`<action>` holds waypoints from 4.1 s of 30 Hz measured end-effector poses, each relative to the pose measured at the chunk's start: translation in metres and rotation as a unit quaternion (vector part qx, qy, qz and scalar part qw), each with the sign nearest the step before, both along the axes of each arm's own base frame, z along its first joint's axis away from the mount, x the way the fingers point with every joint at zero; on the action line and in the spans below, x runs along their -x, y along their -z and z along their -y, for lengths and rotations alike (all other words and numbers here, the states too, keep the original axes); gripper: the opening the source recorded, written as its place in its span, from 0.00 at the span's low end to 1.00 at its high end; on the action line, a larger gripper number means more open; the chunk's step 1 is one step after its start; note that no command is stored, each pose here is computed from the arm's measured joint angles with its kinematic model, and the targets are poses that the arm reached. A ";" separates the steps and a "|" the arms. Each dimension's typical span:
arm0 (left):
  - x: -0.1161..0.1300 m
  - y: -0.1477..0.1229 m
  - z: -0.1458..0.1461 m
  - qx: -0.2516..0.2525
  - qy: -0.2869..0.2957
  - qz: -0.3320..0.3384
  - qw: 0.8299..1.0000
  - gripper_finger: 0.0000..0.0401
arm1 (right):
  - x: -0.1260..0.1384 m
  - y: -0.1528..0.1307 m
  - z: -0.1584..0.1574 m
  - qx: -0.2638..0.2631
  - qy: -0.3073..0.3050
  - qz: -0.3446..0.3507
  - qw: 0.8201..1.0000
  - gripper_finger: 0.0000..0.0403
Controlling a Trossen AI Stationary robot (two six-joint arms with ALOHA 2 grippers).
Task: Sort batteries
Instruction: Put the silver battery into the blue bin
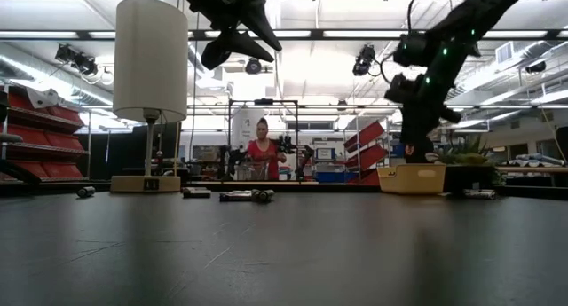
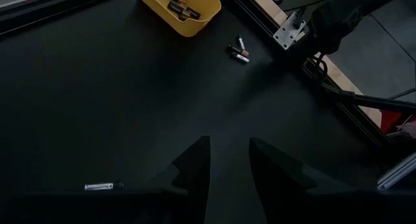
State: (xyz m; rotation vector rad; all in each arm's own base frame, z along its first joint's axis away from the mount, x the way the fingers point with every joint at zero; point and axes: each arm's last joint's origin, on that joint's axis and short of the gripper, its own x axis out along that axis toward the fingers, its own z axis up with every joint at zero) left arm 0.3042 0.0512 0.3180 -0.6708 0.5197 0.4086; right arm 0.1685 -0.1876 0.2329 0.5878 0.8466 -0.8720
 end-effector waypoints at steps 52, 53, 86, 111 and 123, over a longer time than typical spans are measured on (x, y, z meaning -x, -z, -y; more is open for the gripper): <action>0.000 0.000 0.000 -0.030 0.029 -0.009 0.999 0.30 | 0.019 0.058 -0.113 -0.200 -0.016 -0.075 0.977 0.26; 0.000 0.000 0.000 -0.030 0.029 -0.009 0.999 0.30 | 0.018 0.060 -0.113 -0.202 -0.015 -0.081 0.976 0.26; 0.000 0.001 0.000 -0.030 0.029 -0.010 0.999 0.30 | 0.000 0.093 -0.100 -0.195 -0.009 -0.150 0.969 0.26; -0.002 -0.003 0.000 -0.036 0.026 0.011 0.999 0.30 | -0.008 0.081 -0.098 -0.182 -0.052 -0.119 0.975 0.01; -0.002 -0.002 0.000 -0.044 0.029 0.007 0.999 0.30 | -0.030 0.045 -0.090 -0.135 -0.093 0.053 0.985 0.00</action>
